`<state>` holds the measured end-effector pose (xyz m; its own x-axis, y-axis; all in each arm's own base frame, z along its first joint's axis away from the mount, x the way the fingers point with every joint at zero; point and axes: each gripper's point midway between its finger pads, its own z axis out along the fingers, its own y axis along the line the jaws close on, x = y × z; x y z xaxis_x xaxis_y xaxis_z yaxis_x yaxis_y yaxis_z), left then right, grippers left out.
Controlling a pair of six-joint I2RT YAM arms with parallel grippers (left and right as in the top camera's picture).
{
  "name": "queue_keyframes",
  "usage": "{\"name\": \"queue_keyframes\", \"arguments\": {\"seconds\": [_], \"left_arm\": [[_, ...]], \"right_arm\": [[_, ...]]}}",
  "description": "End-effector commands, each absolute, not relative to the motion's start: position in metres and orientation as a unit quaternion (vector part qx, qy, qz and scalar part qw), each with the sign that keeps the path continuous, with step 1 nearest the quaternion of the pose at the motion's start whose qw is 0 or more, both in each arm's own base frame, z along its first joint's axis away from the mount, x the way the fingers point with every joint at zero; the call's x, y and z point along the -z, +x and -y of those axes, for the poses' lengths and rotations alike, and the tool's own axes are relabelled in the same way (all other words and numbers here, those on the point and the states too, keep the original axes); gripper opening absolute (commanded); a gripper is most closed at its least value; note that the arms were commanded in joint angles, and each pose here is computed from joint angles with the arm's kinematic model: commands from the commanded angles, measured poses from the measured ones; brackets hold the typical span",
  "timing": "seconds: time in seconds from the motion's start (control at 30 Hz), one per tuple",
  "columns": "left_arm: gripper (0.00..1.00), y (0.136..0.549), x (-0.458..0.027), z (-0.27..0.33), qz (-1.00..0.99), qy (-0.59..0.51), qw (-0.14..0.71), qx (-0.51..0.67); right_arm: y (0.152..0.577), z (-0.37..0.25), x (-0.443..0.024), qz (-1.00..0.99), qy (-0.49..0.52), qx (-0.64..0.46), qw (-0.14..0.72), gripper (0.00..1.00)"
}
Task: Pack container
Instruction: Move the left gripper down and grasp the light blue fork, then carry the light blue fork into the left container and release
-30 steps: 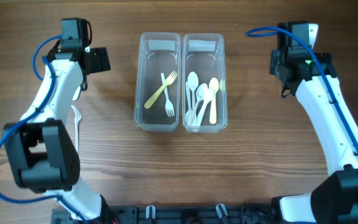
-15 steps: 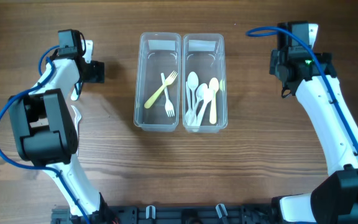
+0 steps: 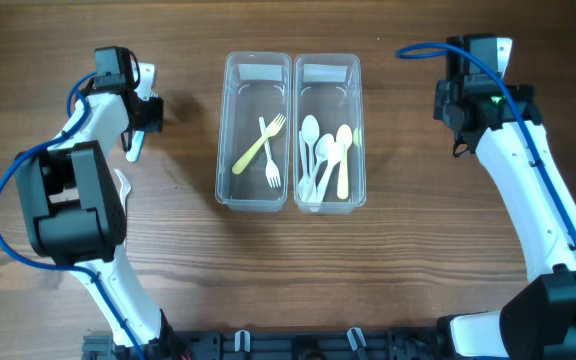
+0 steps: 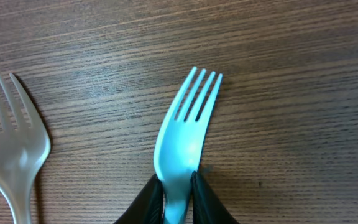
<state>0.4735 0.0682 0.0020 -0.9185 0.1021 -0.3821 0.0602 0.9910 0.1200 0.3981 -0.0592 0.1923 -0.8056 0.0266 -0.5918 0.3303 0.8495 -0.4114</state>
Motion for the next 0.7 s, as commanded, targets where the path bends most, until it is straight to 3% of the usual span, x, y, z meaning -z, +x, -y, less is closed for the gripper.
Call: {"name": "queue_keyframes", "arguments": {"seconds": [0.0, 0.1, 0.37, 0.5, 0.67], "left_arm": [[0.17, 0.456, 0.032, -0.069, -0.987, 0.022, 0.154, -0.048], [0.04, 0.461, 0.021, -0.070, -0.984, 0.008, 0.169, -0.048], [0.04, 0.477, -0.086, -0.064, -0.957, -0.092, 0.276, -0.023], [0.04, 0.456, -0.145, 0.012, -0.950, -0.025, 0.295, 0.096], [0.04, 0.416, -0.145, 0.098, -0.957, 0.026, 0.223, 0.185]], "right_arm": [[0.398, 0.063, -0.192, -0.913, 0.101, 0.265, 0.294, 1.00], [0.398, 0.063, -0.192, -0.913, 0.101, 0.265, 0.294, 1.00], [0.398, 0.063, -0.192, -0.913, 0.101, 0.265, 0.294, 1.00], [0.398, 0.063, -0.192, -0.913, 0.101, 0.265, 0.294, 1.00], [0.398, 0.063, -0.192, -0.913, 0.101, 0.265, 0.294, 1.00]]}}
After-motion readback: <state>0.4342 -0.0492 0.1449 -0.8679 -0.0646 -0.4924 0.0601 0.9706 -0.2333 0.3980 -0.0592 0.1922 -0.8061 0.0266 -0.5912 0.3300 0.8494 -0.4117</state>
